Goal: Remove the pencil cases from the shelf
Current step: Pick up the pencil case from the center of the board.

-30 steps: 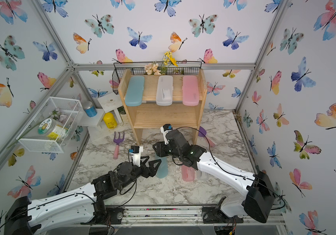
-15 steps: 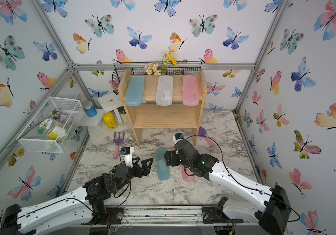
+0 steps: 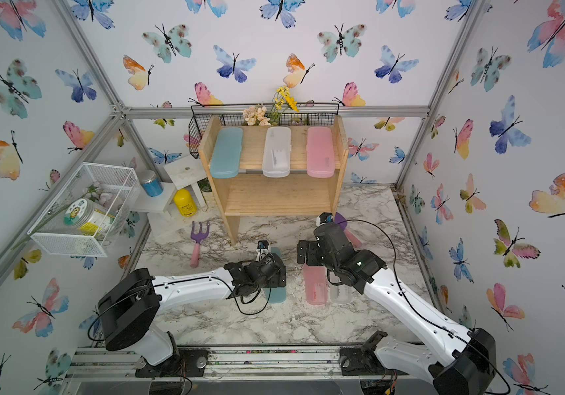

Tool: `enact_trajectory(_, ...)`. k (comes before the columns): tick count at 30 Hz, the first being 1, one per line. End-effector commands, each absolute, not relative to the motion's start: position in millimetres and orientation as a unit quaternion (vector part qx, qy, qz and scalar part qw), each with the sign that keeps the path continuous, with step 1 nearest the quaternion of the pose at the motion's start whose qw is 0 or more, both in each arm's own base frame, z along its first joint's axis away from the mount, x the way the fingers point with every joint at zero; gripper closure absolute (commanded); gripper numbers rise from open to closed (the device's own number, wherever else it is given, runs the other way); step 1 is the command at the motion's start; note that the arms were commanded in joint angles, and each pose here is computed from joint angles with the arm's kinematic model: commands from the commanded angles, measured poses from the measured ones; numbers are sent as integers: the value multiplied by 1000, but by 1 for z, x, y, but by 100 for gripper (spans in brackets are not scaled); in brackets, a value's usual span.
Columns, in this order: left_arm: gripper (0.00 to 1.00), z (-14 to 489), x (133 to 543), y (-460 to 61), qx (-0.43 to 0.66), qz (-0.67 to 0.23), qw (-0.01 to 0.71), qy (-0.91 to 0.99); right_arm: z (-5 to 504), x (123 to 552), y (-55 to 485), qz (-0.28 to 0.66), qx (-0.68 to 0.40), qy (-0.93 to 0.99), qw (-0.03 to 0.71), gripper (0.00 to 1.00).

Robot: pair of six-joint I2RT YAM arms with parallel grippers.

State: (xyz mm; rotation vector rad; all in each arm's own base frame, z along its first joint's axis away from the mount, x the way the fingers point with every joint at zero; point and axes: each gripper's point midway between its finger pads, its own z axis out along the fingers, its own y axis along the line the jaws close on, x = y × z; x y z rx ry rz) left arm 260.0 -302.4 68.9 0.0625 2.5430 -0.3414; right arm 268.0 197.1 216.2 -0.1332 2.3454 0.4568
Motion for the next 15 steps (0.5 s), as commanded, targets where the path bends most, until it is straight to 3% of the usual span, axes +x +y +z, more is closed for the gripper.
enact_trajectory(1,1,57,258,-301,23,-128,243,961,201,257,194,178,-73,921,338,1)
enact_trajectory(15,1,23,259,-317,45,-120,199,972,180,259,191,174,-77,928,319,1)
